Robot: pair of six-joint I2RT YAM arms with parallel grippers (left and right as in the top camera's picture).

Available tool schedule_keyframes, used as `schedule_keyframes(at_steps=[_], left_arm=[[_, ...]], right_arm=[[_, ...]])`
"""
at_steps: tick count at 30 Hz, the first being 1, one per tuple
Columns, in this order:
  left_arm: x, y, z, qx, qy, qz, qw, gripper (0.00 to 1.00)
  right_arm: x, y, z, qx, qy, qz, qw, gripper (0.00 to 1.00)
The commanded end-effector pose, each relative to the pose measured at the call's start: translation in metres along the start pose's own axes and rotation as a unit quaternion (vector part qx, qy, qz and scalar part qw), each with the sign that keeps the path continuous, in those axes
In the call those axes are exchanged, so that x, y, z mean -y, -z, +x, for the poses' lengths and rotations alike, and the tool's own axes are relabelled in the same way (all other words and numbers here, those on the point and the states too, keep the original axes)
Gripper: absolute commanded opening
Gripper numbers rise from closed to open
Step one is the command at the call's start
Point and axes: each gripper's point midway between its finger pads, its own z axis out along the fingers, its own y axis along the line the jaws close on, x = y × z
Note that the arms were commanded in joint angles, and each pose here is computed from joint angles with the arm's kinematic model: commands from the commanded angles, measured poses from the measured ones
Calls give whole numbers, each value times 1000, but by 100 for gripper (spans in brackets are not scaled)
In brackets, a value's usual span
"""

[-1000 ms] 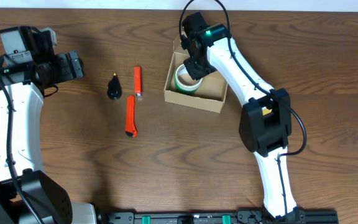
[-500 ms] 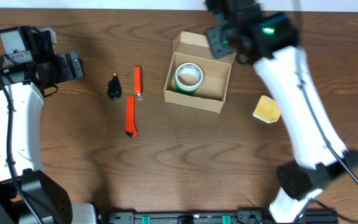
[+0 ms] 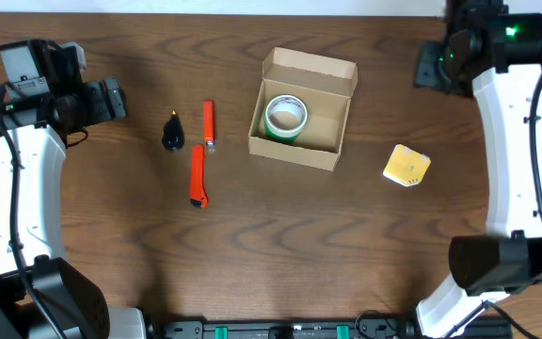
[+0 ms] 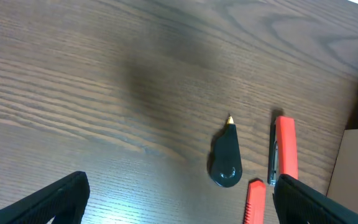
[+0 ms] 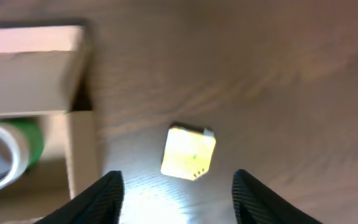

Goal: Pack container
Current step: 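Reach the right gripper to the yellow notepad and grasp it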

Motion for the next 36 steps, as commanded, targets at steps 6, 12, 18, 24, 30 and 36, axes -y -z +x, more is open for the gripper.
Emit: schedule_keyframes(at_steps=[6, 12, 18, 24, 30, 36], left_arm=[[0, 5, -8, 10, -5, -2, 1000, 95], [0, 5, -8, 10, -5, -2, 1000, 95], [0, 5, -8, 10, -5, -2, 1000, 95], [0, 5, -8, 10, -5, -2, 1000, 95], [0, 5, -8, 10, -5, -2, 1000, 95], [0, 5, -8, 10, -5, -2, 1000, 95]], right_arm=[[9, -105, 66, -119, -48, 42, 991, 70], [18, -149, 110, -159, -46, 51, 985, 76], [20, -174, 131, -164, -42, 47, 984, 85], [15, -185, 134, -155, -28, 30, 987, 99], [17, -194, 133, -142, -39, 27, 989, 99], [27, -198, 133, -142, -55, 31, 988, 99]])
